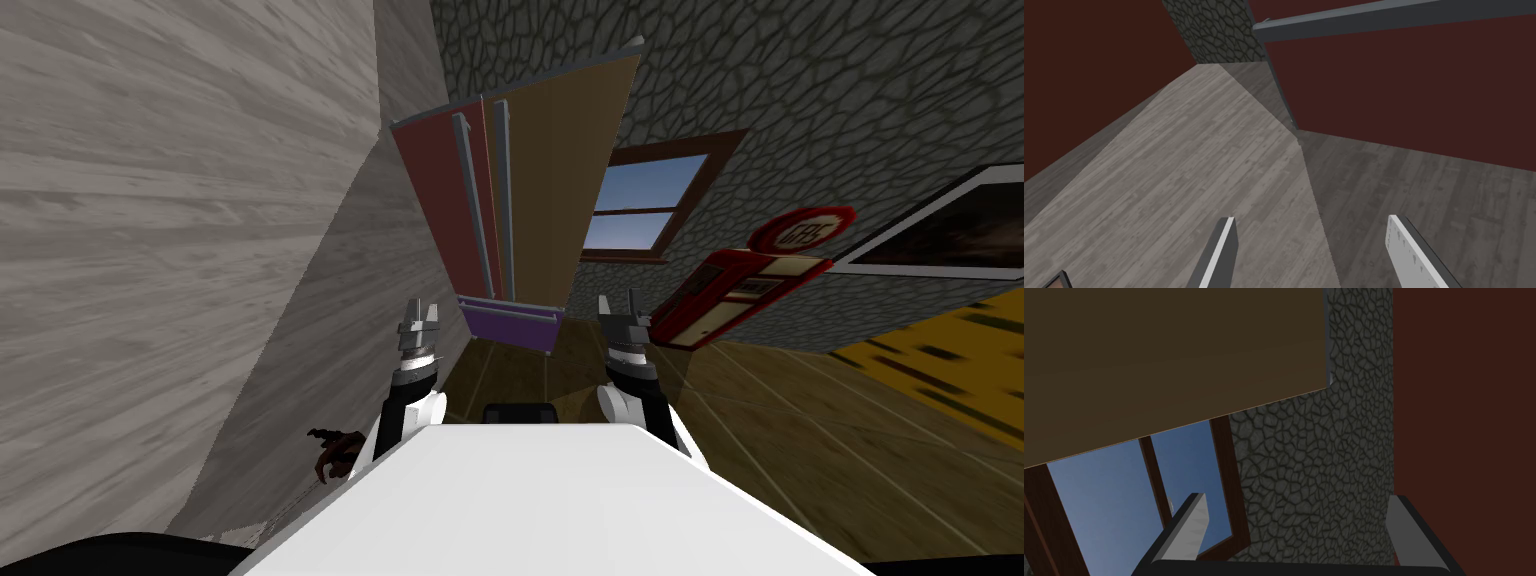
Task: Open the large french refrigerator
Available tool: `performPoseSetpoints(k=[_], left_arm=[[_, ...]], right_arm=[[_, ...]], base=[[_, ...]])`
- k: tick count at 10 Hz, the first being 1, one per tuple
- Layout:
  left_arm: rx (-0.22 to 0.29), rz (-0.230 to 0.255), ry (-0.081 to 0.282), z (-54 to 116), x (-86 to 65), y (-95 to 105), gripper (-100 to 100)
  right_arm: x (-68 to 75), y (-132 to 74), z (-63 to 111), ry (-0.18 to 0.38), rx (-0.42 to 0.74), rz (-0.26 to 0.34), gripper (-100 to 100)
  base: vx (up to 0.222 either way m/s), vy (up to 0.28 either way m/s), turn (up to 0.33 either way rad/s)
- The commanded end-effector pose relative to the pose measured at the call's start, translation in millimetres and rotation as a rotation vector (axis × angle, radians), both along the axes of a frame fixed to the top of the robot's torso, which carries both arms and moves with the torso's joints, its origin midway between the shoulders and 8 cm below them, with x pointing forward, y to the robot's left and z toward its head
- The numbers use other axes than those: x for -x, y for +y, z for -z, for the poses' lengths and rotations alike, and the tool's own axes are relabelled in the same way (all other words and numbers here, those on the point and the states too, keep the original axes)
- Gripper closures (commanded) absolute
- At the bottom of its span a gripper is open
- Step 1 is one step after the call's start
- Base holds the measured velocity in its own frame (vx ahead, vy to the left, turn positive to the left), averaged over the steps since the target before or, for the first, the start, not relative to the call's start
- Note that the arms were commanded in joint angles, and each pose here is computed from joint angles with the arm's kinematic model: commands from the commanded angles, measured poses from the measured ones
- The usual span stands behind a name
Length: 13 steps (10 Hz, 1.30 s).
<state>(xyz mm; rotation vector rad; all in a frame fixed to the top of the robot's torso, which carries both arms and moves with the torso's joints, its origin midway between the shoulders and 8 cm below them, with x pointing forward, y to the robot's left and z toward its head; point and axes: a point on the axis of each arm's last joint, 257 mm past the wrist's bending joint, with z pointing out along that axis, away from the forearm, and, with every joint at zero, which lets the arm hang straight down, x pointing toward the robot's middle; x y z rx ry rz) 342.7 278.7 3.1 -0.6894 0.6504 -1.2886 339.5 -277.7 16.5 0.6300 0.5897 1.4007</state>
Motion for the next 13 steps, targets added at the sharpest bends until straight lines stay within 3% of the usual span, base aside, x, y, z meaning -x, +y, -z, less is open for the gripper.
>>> performPoseSetpoints(k=[1, 9, 10, 13], left_arm=[[0.0, 0.0, 0.0, 0.0, 0.0, 0.0, 0], [0.0, 0.0, 0.0, -0.2, 0.1, 0.0, 0], [-0.032, 0.017, 0.02, 9.7, -5.9, -3.6, -100], [-0.072, 0.033, 0.056, 30.3, -17.3, -6.9, -100]], right_arm=[[0.0, 0.0, 0.0, 0.0, 0.0, 0.0, 0], [0.1, 0.0, -0.2, 0.0, 0.0, 0.0, 0], [0.1, 0.0, -0.2, 0.0, 0.0, 0.0, 0], [0.0, 0.0, 0.2, 0.0, 0.0, 0.0, 0]], base=[[0.0, 0.0, 0.0], [0.0, 0.0, 0.0], [0.031, -0.011, 0.001], [0.059, -0.021, 0.001]])
